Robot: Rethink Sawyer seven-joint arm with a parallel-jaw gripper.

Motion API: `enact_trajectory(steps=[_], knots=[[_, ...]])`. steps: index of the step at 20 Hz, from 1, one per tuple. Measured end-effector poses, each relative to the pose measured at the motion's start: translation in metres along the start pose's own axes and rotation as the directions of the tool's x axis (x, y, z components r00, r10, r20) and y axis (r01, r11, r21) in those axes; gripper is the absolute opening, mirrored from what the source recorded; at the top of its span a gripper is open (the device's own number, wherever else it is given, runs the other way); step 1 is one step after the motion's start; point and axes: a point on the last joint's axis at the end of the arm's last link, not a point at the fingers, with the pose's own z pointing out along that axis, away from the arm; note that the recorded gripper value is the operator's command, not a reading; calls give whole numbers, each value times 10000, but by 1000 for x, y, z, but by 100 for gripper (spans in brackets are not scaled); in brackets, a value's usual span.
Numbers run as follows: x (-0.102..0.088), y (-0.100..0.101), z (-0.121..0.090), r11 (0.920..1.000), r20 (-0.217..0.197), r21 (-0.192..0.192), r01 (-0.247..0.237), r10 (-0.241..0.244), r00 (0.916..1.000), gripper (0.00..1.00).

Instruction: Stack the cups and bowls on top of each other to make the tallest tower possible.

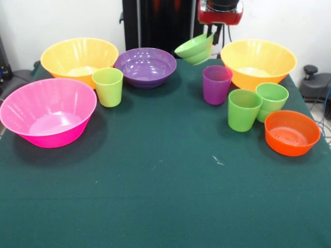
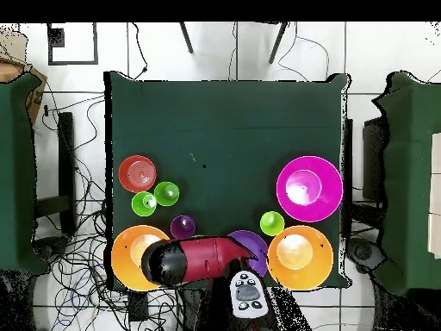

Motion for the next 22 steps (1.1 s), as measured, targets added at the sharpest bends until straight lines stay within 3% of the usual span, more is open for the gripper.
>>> enact_trajectory(steps=[6, 14, 22], knots=[[-30, 1, -11, 10000, 327, -16, 3, -3, 9995, 0], [-75, 12, -29, 9998, 1067, -142, 164, -147, 9942, 0], [-96, 19, -36, 9995, 764, -162, 264, -251, 9968, 0]])
